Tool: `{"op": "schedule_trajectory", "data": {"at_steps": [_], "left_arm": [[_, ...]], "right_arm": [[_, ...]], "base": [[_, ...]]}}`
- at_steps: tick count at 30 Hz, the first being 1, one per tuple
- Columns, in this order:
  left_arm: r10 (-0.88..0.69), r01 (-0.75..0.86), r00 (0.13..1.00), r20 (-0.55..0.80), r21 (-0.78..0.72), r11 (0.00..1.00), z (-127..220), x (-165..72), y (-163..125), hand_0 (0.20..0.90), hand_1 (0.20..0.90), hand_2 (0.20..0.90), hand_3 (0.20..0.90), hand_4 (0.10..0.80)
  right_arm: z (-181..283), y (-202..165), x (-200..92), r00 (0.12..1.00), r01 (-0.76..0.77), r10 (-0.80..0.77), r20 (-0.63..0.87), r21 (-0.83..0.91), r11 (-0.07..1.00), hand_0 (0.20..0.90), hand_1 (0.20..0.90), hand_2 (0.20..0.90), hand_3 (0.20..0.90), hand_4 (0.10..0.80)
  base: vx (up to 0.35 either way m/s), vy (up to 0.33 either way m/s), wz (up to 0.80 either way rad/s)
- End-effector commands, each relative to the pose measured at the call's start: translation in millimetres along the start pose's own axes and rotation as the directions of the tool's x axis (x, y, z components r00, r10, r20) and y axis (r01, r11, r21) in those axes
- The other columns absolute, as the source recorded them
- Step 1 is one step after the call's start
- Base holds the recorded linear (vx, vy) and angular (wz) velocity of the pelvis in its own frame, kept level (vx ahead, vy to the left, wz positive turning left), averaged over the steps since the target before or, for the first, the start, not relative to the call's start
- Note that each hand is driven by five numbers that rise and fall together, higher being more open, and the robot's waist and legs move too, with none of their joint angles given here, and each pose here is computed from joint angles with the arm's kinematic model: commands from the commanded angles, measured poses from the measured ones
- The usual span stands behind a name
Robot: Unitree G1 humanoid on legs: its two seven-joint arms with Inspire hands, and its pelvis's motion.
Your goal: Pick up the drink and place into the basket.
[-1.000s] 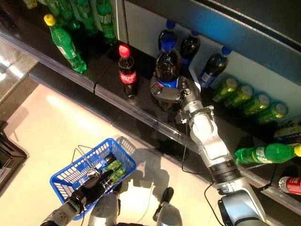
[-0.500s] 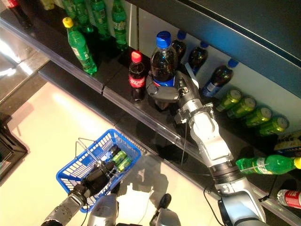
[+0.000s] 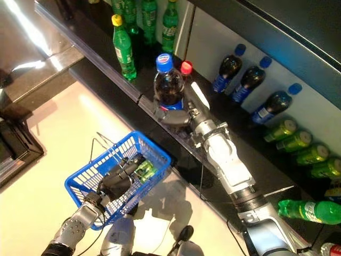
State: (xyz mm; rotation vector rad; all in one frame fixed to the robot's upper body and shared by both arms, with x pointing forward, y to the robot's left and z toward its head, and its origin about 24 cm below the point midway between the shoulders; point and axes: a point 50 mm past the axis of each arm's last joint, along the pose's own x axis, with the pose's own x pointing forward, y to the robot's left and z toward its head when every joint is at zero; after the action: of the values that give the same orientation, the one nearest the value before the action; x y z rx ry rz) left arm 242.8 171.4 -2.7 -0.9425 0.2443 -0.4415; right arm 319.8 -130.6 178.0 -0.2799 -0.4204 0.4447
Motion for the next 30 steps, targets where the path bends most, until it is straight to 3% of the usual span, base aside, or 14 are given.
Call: {"op": "schedule_trajectory", "data": {"at_steps": [1,15,30], "left_arm": [[-0.516,0.521,0.836,0.187,0.023,0.853,18,27,-90,0.3,0.3,0.3,0.2,0.1],[-0.727,0.716,0.671,0.144,0.129,0.686,32,23,-144,0.3,0.3,0.3,0.2,0.1],[-0.84,0.828,0.533,0.1,0.144,0.542,34,13,-173,0.3,0.3,0.3,0.2,0.1]], "right_arm": [[32,23,3,0.973,-0.073,0.065,0.22,0.028,0.997,0.3,0.3,0.3,0.2,0.1],[24,50,7,0.971,-0.177,0.17,0.171,0.023,0.984,0.3,0.3,0.3,0.2,0.1],[7,77,4,0.948,-0.309,0.307,0.086,0.01,0.951,0.3,0.3,0.3,0.2,0.1]], "base": [[0.0,0.0,0.0],[0.002,-0.006,0.06],[-0.001,-0.001,0.01]]}}
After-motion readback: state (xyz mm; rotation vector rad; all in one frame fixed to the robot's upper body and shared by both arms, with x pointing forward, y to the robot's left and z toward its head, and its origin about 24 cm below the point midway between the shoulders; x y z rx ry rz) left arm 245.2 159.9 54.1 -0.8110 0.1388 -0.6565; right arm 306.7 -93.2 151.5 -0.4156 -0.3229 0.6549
